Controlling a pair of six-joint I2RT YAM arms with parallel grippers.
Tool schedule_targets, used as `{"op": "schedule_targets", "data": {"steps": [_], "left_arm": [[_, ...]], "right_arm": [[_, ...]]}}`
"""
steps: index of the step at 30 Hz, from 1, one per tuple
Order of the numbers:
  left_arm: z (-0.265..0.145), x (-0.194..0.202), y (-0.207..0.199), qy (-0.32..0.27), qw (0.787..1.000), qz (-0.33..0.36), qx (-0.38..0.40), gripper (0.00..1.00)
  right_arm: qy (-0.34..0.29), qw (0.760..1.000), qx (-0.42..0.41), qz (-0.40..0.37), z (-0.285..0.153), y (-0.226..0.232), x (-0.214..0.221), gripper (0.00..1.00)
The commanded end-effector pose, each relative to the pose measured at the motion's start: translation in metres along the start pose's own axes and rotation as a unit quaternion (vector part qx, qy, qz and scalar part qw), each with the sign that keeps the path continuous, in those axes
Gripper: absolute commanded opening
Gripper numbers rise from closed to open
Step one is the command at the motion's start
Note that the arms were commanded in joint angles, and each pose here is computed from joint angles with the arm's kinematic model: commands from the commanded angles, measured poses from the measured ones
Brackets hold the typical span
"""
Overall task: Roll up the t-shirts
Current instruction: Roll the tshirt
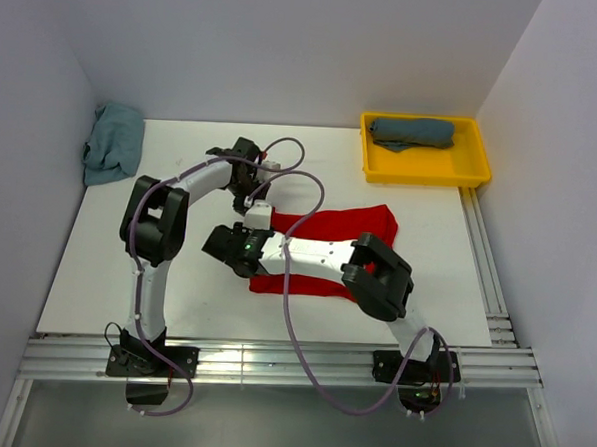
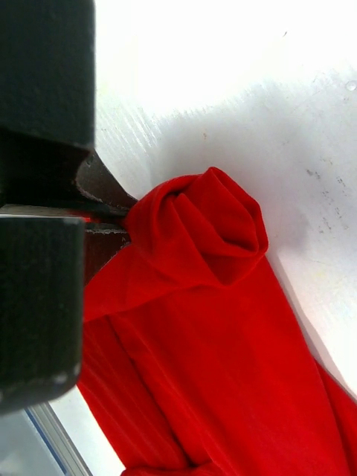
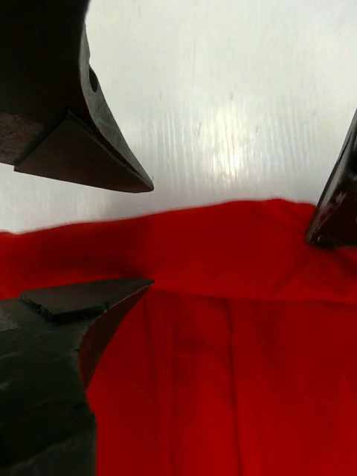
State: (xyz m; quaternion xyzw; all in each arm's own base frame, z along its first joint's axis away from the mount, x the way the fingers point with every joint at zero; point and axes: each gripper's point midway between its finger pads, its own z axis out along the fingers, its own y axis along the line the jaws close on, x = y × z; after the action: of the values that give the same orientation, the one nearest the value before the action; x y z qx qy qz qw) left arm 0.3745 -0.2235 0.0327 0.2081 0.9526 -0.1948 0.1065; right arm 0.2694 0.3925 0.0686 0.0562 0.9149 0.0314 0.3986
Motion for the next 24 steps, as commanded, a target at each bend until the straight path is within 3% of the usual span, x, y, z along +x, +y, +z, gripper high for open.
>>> {"op": "schedule_targets", "data": {"steps": [1, 11, 15, 16, 19, 24], "left_arm": [[-0.001, -0.003, 0.0, 0.007, 1.0, 0.002, -0.007, 0.0], [-0.001, -0.01, -0.003, 0.006, 1.0, 0.007, -0.006, 0.04], [-0.002, -0.013, -0.004, 0.004, 1.0, 0.009, -0.003, 0.09], [-0.003, -0.013, -0.005, 0.003, 1.0, 0.01, -0.002, 0.11], [-0.006, -0.017, -0.007, -0.003, 1.0, 0.015, 0.001, 0.19], [-0.021, -0.029, -0.018, -0.026, 0.999, 0.029, 0.029, 0.5]], "right_arm": [[-0.024, 0.998, 0.041, -0.05, 0.007, -0.011, -0.006, 0.56], [-0.009, 0.995, 0.063, -0.076, 0.012, -0.02, 0.016, 0.52], [0.001, 0.997, 0.05, -0.059, 0.013, -0.02, 0.024, 0.25], [0.005, 0.997, 0.046, -0.054, 0.011, -0.025, 0.027, 0.23], [0.021, 1.0, 0.012, -0.016, 0.009, -0.024, 0.033, 0.19], [0.054, 0.992, -0.078, 0.086, 0.007, -0.024, 0.04, 0.18]]}}
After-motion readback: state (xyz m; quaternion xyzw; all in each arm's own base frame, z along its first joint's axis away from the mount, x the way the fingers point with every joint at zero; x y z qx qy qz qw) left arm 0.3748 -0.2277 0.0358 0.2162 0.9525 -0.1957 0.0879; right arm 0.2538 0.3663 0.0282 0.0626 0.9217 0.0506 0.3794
